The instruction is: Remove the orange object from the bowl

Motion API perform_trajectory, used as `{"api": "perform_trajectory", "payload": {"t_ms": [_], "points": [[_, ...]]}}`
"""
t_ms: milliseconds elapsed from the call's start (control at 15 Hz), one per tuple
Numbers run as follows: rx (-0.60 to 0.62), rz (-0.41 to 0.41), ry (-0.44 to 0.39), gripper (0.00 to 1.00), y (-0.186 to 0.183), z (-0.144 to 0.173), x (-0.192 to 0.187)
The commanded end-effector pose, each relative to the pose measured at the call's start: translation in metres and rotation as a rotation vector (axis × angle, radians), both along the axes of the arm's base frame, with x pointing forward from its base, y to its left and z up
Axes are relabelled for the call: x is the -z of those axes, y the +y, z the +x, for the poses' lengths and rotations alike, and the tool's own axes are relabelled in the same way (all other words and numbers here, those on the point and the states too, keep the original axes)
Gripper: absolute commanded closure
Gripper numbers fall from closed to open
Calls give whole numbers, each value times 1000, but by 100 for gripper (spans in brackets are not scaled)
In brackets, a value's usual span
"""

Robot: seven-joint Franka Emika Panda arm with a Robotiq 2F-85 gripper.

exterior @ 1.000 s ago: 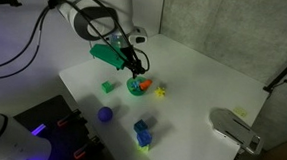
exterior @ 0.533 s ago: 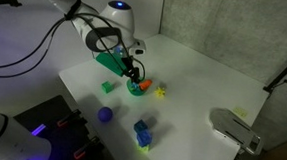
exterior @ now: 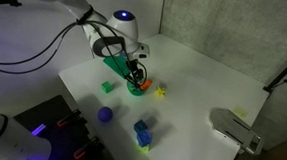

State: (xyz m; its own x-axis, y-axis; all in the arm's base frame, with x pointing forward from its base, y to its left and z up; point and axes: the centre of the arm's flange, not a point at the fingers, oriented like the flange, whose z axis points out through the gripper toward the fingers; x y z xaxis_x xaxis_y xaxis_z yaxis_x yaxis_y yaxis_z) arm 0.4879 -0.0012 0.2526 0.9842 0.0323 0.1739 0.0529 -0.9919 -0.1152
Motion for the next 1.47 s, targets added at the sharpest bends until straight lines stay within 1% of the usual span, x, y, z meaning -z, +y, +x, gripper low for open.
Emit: {"api": "perform_trajectory", "payload": {"t_ms": [0,333,800,1200,1400], "points": [[13,5,-34,0,-2,27,18],[10,-23,-62,0,2,53,48],[-31,-66,-107,0,9,84,95],[-37,-80,-120,0,17,114,120],[-15,-91,-95,0,20,127,129]]}}
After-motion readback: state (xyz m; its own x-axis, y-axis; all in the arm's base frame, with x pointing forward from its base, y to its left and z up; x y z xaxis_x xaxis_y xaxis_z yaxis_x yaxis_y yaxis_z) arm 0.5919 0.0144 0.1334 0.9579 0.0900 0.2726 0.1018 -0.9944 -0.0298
